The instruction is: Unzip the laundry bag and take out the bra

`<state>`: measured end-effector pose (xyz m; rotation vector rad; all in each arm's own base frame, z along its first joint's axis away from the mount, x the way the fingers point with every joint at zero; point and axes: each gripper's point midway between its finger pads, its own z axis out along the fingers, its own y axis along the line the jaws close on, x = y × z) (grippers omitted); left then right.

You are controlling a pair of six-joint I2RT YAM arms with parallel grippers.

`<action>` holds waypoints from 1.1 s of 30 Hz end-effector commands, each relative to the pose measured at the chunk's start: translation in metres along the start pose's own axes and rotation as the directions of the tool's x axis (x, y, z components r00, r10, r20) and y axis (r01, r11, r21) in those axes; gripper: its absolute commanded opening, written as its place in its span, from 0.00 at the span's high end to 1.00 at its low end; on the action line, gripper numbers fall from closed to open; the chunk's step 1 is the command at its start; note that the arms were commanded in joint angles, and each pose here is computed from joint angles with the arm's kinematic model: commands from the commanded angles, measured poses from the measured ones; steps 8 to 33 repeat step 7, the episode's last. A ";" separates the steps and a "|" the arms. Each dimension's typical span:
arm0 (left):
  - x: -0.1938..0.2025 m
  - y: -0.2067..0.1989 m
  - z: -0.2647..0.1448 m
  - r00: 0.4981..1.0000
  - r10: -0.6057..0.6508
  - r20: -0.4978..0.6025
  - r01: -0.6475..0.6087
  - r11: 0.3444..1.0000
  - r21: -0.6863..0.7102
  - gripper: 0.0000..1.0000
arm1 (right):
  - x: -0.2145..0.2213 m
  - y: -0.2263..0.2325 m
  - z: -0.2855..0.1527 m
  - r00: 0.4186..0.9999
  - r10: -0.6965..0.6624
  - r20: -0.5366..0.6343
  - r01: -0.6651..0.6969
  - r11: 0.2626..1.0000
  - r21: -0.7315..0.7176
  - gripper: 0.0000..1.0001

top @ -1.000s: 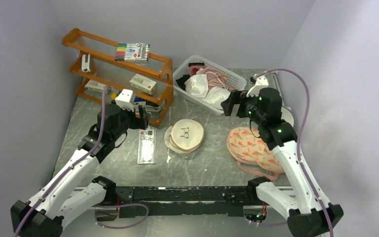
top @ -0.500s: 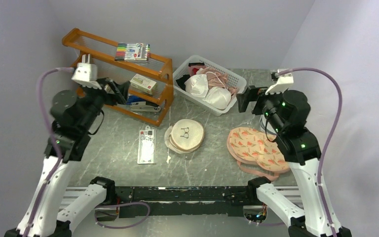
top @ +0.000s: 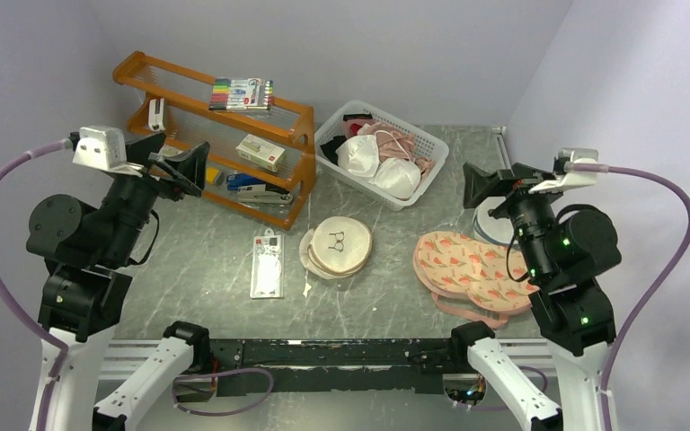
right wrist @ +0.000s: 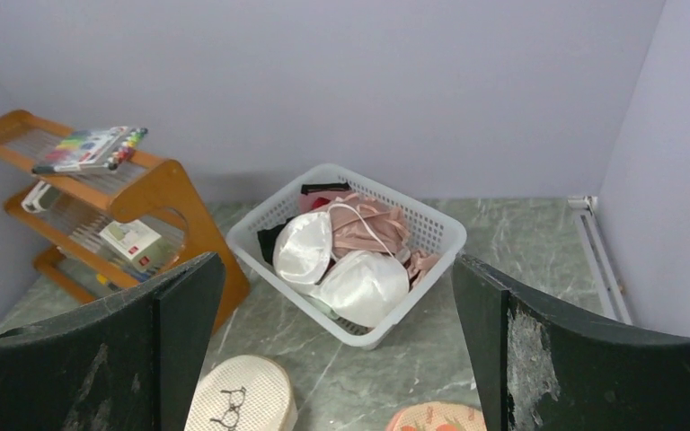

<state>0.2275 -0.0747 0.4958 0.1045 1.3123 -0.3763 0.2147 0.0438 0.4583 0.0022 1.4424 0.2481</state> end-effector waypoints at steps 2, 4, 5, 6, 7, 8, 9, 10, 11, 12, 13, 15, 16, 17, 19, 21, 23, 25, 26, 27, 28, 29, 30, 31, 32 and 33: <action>0.011 0.002 0.002 0.999 0.018 -0.029 -0.018 1.000 0.001 0.08 | 0.009 -0.012 0.011 0.999 0.029 -0.031 -0.027 0.996 0.082 0.00; 0.014 0.001 0.004 0.999 0.011 -0.030 -0.011 1.000 0.010 0.08 | 0.013 -0.012 0.011 0.999 0.022 -0.036 -0.019 0.997 0.076 0.00; 0.017 0.000 0.005 0.999 0.009 -0.034 -0.009 1.000 0.015 0.08 | 0.015 -0.012 0.011 0.999 0.020 -0.032 -0.018 0.997 0.077 0.00; 0.019 -0.001 0.006 0.999 0.008 -0.036 -0.007 1.000 0.020 0.08 | 0.017 -0.012 0.011 0.999 0.022 -0.033 -0.020 0.997 0.074 0.00; 0.021 0.000 0.007 0.999 0.006 -0.040 -0.005 1.000 0.020 0.08 | 0.017 -0.011 0.012 0.999 0.018 -0.036 -0.016 0.997 0.070 0.00; 0.021 0.000 0.007 0.999 0.006 -0.040 -0.005 1.000 0.020 0.08 | 0.017 -0.011 0.012 0.999 0.018 -0.036 -0.016 0.997 0.070 0.00; 0.021 0.000 0.007 0.999 0.006 -0.040 -0.005 1.000 0.020 0.08 | 0.017 -0.011 0.012 0.999 0.018 -0.036 -0.016 0.997 0.070 0.00; 0.021 0.000 0.007 0.999 0.006 -0.040 -0.005 1.000 0.020 0.08 | 0.017 -0.011 0.012 0.999 0.018 -0.036 -0.016 0.997 0.070 0.00; 0.021 0.000 0.007 0.999 0.006 -0.040 -0.005 1.000 0.020 0.08 | 0.017 -0.011 0.012 0.999 0.018 -0.036 -0.016 0.997 0.070 0.00; 0.021 0.000 0.007 0.999 0.006 -0.040 -0.005 1.000 0.020 0.08 | 0.017 -0.011 0.012 0.999 0.018 -0.036 -0.016 0.997 0.070 0.00; 0.021 0.000 0.007 0.999 0.006 -0.040 -0.005 1.000 0.020 0.08 | 0.017 -0.011 0.012 0.999 0.018 -0.036 -0.016 0.997 0.070 0.00; 0.021 0.000 0.007 0.999 0.006 -0.040 -0.005 1.000 0.020 0.08 | 0.017 -0.011 0.012 0.999 0.018 -0.036 -0.016 0.997 0.070 0.00; 0.021 0.000 0.007 0.999 0.006 -0.040 -0.005 1.000 0.020 0.08 | 0.017 -0.011 0.012 0.999 0.018 -0.036 -0.016 0.997 0.070 0.00; 0.021 0.000 0.007 0.999 0.006 -0.040 -0.005 1.000 0.020 0.08 | 0.017 -0.011 0.012 0.999 0.018 -0.036 -0.016 0.997 0.070 0.00; 0.021 0.000 0.007 0.999 0.006 -0.040 -0.005 1.000 0.020 0.08 | 0.017 -0.011 0.012 0.999 0.018 -0.036 -0.016 0.997 0.070 0.00; 0.021 0.000 0.007 0.999 0.006 -0.040 -0.005 1.000 0.020 0.08 | 0.017 -0.011 0.012 0.999 0.018 -0.036 -0.016 0.997 0.070 0.00; 0.021 0.000 0.007 0.999 0.006 -0.040 -0.005 1.000 0.020 0.08 | 0.017 -0.011 0.012 0.999 0.018 -0.036 -0.016 0.997 0.070 0.00; 0.021 0.000 0.007 0.999 0.006 -0.040 -0.005 1.000 0.020 0.08 | 0.017 -0.011 0.012 0.999 0.018 -0.036 -0.016 0.997 0.070 0.00; 0.021 0.000 0.007 0.999 0.006 -0.040 -0.005 1.000 0.020 0.08 | 0.017 -0.011 0.012 0.999 0.018 -0.036 -0.016 0.997 0.070 0.00; 0.021 0.000 0.007 0.999 0.006 -0.040 -0.005 1.000 0.020 0.08 | 0.017 -0.011 0.012 0.999 0.018 -0.036 -0.016 0.997 0.070 0.00; 0.021 0.000 0.007 0.999 0.006 -0.040 -0.005 1.000 0.020 0.08 | 0.017 -0.011 0.012 0.999 0.018 -0.036 -0.016 0.997 0.070 0.00; 0.021 0.000 0.007 0.999 0.006 -0.040 -0.005 1.000 0.020 0.08 | 0.017 -0.011 0.012 0.999 0.018 -0.036 -0.016 0.997 0.070 0.00; 0.021 0.000 0.007 0.999 0.006 -0.040 -0.005 1.000 0.020 0.08 | 0.017 -0.011 0.012 0.999 0.018 -0.036 -0.016 0.997 0.070 0.00; 0.021 0.000 0.007 0.999 0.006 -0.040 -0.005 1.000 0.020 0.08 | 0.017 -0.011 0.012 0.999 0.018 -0.036 -0.016 0.997 0.070 0.00; 0.021 0.000 0.007 0.999 0.006 -0.040 -0.005 1.000 0.020 0.08 | 0.017 -0.011 0.012 0.999 0.018 -0.036 -0.016 0.997 0.070 0.00; 0.021 0.000 0.007 0.999 0.006 -0.040 -0.005 1.000 0.020 0.08 | 0.017 -0.011 0.012 0.999 0.018 -0.036 -0.016 0.997 0.070 0.00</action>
